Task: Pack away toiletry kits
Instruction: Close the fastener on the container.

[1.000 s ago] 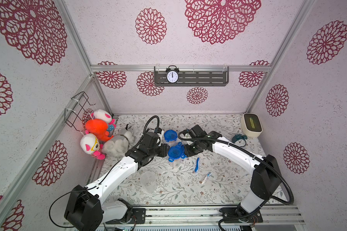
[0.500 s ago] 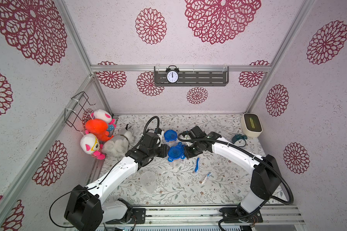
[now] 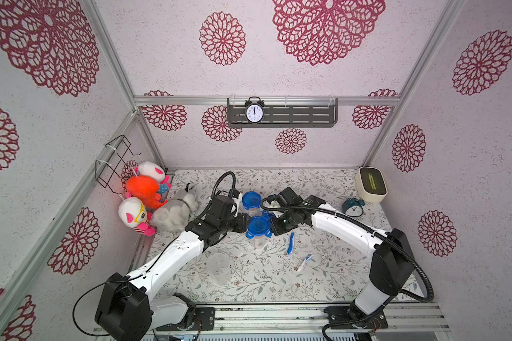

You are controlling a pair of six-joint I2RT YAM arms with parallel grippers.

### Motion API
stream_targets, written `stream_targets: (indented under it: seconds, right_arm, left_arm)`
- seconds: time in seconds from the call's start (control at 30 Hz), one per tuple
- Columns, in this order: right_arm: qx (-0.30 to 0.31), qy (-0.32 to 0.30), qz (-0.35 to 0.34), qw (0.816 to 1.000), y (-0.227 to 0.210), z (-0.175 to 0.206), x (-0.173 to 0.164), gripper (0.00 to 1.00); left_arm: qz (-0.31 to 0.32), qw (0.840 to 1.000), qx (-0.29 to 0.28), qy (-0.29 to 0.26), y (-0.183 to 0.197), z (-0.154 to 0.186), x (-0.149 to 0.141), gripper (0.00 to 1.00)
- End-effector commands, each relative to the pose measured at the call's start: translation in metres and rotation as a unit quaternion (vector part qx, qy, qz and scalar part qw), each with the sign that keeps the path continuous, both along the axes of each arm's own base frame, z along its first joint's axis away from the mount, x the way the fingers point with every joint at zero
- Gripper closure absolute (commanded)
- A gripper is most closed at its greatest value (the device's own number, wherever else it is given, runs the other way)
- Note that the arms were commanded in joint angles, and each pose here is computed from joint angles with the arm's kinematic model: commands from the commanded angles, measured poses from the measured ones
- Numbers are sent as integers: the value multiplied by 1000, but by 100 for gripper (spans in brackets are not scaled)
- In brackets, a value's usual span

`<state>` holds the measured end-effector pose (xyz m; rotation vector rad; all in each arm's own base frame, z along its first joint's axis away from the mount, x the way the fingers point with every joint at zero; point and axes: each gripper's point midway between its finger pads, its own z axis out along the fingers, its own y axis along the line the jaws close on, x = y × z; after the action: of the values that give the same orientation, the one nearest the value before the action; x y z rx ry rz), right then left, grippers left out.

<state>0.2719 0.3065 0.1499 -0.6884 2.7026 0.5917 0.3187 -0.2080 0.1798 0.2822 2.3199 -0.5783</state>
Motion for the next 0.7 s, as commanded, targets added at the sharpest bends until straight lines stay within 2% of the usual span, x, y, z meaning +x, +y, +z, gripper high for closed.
stream_targets:
  seconds: [0.0, 0.07, 0.13, 0.17, 0.23, 0.27, 0.3, 0.5, 0.67]
  right_arm:
    - [-2, -17, -12, 1000, -8, 15, -2, 89]
    - [-15, -36, -28, 999, -16, 21, 4, 83]
    - [-23, -62, -40, 997, -23, 33, 10, 71]
    - [-25, -77, -45, 996, -27, 41, 13, 61]
    - [-20, -106, -40, 993, -28, 59, 16, 39]
    - [-14, -119, -34, 992, -28, 68, 16, 4]
    - [-7, -127, -29, 991, -26, 74, 16, 1]
    - [-15, -150, -8, 989, -7, 79, 21, 1]
    - [-19, -169, -14, 985, 25, 80, 22, 1]
  left_arm:
    - [0, 1000, -14, -17, 0, 10, 3, 50]
    - [1, 1000, -13, -19, 0, 11, 3, 49]
    - [7, 1000, -12, -19, 2, 11, 3, 45]
    - [14, 1000, -8, -24, 5, 12, 4, 44]
    - [31, 999, -2, -31, 13, 13, 5, 41]
    - [43, 999, 0, -33, 18, 13, 6, 40]
    - [55, 998, -1, -33, 23, 13, 7, 38]
    - [84, 994, -64, -22, 43, 11, 14, 36]
    - [97, 993, -70, -20, 50, 8, 17, 31]
